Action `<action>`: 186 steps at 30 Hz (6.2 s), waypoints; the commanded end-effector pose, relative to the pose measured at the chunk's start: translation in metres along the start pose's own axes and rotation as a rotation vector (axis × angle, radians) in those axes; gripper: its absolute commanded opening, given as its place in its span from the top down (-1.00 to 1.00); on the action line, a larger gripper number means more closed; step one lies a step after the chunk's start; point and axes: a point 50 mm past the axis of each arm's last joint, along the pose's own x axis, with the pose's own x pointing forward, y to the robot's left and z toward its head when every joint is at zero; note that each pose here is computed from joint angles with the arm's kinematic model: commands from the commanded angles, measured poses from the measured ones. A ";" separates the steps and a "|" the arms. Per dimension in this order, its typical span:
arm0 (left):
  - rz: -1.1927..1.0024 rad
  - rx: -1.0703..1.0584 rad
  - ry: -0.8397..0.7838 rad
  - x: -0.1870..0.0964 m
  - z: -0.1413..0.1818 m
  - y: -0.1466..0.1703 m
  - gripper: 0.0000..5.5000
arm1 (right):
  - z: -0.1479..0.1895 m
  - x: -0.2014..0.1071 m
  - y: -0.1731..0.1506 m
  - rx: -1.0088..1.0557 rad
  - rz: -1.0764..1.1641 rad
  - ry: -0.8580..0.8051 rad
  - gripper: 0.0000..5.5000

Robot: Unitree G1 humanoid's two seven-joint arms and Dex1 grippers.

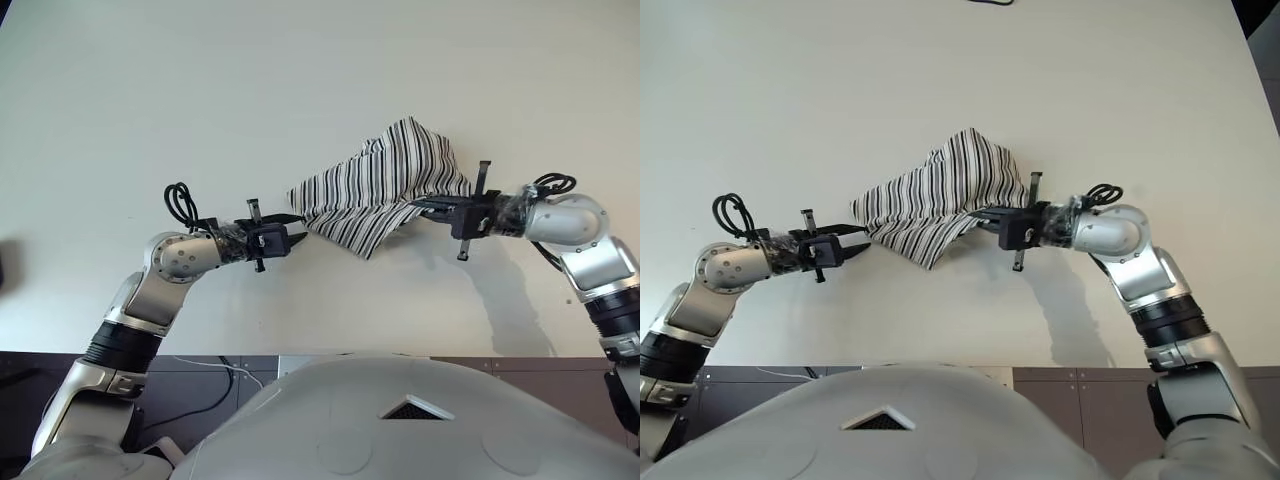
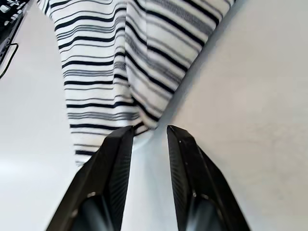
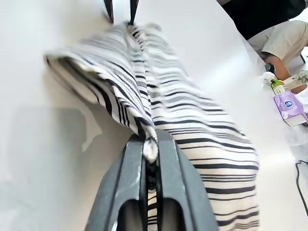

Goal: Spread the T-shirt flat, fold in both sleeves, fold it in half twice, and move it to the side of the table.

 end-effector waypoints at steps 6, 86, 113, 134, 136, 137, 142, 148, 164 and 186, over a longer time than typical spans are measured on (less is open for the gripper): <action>0.173 -0.047 0.094 0.008 -0.030 0.007 0.54 | 0.068 0.003 -0.132 0.421 -0.311 -0.325 0.95; 0.158 -0.057 0.050 0.032 -0.018 -0.004 0.54 | -0.031 0.006 -0.070 0.353 -0.001 0.382 0.32; 0.165 -0.061 0.063 0.031 -0.018 -0.007 0.54 | -0.031 -0.012 -0.086 0.420 -0.246 0.363 0.95; 0.240 -0.109 0.039 0.034 -0.013 -0.010 0.54 | -0.003 -0.127 -0.030 0.338 0.390 0.504 0.95; 0.251 -0.088 -0.011 0.039 -0.004 0.002 0.54 | -0.027 -0.127 -0.030 0.328 0.329 0.563 0.95; 0.256 -0.077 -0.038 0.041 0.001 0.008 0.54 | -0.035 -0.126 -0.030 0.322 0.304 0.578 0.95; 0.208 0.045 -0.130 0.056 0.024 0.027 0.54 | -0.067 -0.133 -0.024 0.316 0.263 0.687 0.95; 0.124 0.192 -0.191 0.078 0.045 0.042 0.54 | -0.082 -0.129 -0.021 0.282 0.259 0.723 0.95; 0.036 0.391 -0.202 0.110 0.046 0.051 0.54 | -0.080 -0.105 -0.022 0.245 0.275 0.657 0.95; 0.102 0.402 -0.312 0.116 0.050 0.055 0.96 | -0.084 -0.098 -0.018 0.242 0.286 0.641 0.96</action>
